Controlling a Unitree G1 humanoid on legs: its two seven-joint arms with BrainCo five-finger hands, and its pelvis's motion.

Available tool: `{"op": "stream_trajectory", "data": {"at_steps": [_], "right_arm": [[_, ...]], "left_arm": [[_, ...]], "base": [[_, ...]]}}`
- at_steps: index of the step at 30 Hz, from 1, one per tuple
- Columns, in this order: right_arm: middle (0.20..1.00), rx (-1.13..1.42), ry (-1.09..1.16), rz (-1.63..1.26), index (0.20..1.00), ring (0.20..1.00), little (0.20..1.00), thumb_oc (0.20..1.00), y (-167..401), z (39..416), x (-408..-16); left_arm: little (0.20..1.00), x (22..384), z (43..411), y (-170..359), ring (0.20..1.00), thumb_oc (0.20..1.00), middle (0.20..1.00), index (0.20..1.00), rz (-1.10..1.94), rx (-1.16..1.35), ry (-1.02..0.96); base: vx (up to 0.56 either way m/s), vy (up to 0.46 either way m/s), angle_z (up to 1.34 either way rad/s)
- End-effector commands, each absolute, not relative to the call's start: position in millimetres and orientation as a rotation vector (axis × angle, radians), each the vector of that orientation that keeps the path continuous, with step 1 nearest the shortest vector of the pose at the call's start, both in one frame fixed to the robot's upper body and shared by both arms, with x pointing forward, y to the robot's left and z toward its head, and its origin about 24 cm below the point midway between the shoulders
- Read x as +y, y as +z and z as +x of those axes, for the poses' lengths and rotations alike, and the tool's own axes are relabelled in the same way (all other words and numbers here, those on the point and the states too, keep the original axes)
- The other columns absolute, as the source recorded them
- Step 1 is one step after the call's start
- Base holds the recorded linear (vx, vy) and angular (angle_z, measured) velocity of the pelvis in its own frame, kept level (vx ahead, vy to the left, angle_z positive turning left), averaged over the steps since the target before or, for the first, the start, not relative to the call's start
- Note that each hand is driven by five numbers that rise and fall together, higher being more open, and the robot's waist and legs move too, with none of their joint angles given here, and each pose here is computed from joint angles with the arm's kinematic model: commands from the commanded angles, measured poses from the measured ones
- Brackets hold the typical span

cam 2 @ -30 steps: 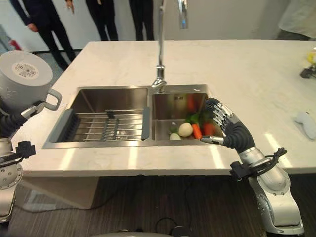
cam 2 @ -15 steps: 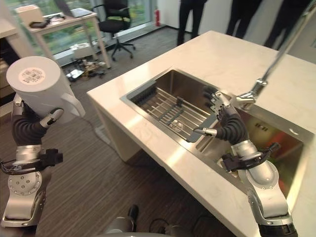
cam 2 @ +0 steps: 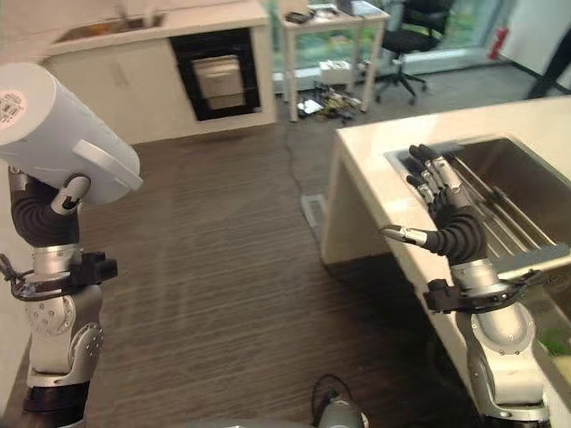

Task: Place the dishes in the dishwasher.

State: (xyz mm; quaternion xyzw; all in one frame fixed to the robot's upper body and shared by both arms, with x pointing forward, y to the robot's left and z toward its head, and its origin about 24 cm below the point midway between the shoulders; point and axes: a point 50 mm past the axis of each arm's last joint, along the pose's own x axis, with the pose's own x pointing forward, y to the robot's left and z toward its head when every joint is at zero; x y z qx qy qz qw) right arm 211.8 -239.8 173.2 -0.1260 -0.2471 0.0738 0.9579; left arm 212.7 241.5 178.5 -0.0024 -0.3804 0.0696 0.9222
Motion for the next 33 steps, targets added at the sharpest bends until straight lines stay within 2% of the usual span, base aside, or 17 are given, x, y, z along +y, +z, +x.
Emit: {"op": "stream_trajectory", "data": {"at_steps": [1, 7, 11, 22, 33], "right_arm": [[1.000, -0.592, 0.119, -0.231, 1.000, 1.000, 1.000, 1.000, 184.6, 210.8, -237.6], [1.000, -0.615, 0.090, -0.229, 1.000, 1.000, 1.000, 1.000, 187.9, 205.2, -240.1], [1.000, -0.644, 0.136, -0.234, 1.000, 1.000, 1.000, 1.000, 193.8, 204.5, -235.0], [1.000, -0.640, 0.151, -0.210, 1.000, 1.000, 1.000, 1.000, 197.2, 213.5, -225.1], [1.000, -0.621, 0.163, -0.195, 1.000, 1.000, 1.000, 1.000, 193.6, 211.2, -225.3]], "left_arm": [[0.200, 243.7, 201.7, 207.6, 0.200, 0.200, 0.200, 0.200, 0.041, -0.923, 0.077], [0.200, 228.1, 207.2, 214.5, 0.200, 0.200, 0.200, 0.200, 0.024, -0.964, 0.001], [0.200, 226.8, 206.7, 216.2, 0.200, 0.200, 0.200, 0.200, 0.033, -0.980, 0.031], [0.200, 232.3, 206.6, 214.2, 0.200, 0.200, 0.200, 0.200, 0.060, -0.939, 0.061], [0.200, 225.6, 209.3, 211.6, 0.200, 0.200, 0.200, 0.200, 0.080, -0.914, -0.019]], "base": [[-0.04, 0.343, 0.24], [-0.05, 0.109, 0.54], [-0.07, -0.032, 0.95], [-0.03, -0.078, 0.00], [-0.01, -0.026, -0.08]]}}
